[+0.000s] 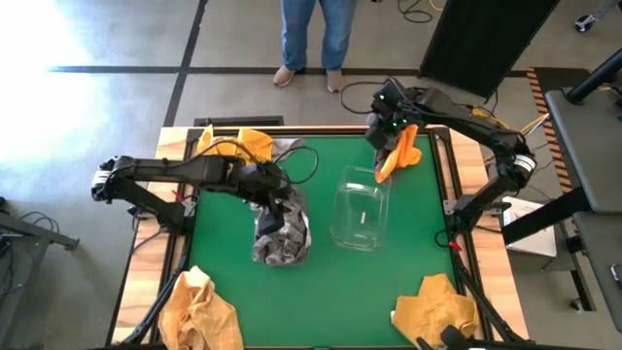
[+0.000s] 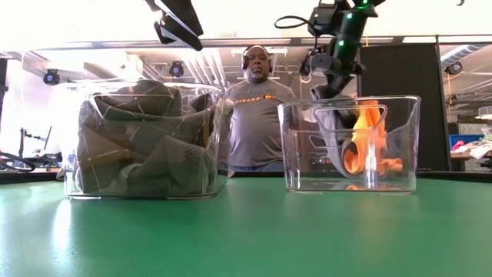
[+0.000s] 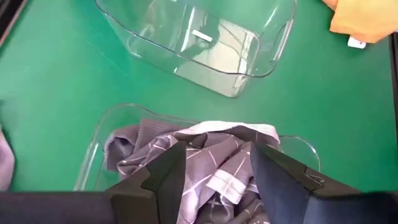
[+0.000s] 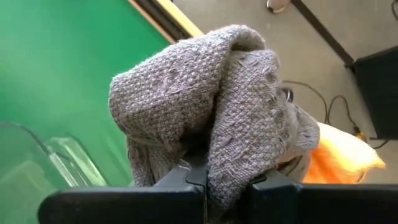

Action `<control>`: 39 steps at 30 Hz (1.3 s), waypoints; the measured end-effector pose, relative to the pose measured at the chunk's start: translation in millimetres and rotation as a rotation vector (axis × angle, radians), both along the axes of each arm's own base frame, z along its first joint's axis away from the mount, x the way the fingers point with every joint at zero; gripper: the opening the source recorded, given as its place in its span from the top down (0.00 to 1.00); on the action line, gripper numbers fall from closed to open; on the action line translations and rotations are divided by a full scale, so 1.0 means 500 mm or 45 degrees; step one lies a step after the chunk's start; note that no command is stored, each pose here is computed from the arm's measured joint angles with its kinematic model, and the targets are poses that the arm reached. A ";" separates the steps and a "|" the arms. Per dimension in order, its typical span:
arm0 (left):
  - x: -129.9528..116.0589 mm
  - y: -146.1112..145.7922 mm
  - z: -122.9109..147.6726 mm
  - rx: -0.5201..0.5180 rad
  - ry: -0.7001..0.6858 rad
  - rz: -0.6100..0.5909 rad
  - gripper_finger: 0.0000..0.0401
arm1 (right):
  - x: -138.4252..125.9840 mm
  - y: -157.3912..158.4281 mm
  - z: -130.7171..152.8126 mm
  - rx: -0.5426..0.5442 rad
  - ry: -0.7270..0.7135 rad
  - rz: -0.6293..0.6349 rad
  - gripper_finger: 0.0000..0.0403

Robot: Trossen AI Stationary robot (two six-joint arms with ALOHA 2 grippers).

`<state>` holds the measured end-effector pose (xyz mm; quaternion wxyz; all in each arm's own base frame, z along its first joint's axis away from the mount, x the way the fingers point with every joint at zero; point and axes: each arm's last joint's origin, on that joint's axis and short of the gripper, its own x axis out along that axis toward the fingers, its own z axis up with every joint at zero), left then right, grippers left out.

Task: Sort towels by color in basket
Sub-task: Put the dark gray towel into the left transparent bin

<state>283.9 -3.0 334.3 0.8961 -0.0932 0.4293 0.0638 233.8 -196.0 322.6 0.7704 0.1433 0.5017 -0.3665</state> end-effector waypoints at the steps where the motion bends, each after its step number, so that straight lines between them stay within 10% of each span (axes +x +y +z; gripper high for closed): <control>1: -0.004 0.002 0.004 0.003 -0.009 0.001 0.58 | -0.004 0.003 -0.005 0.006 0.000 -0.009 0.96; 15: -0.077 0.050 0.097 0.058 -0.335 0.081 0.56 | -0.040 0.019 0.010 -0.169 -0.037 -0.078 0.96; 29: -0.085 0.141 0.160 0.071 -0.738 0.177 0.48 | -0.087 0.065 0.117 -0.307 -0.463 0.085 0.96; 39: -0.005 0.173 0.133 0.241 -0.797 0.203 0.45 | -0.066 0.106 0.163 -0.151 -0.913 0.699 0.96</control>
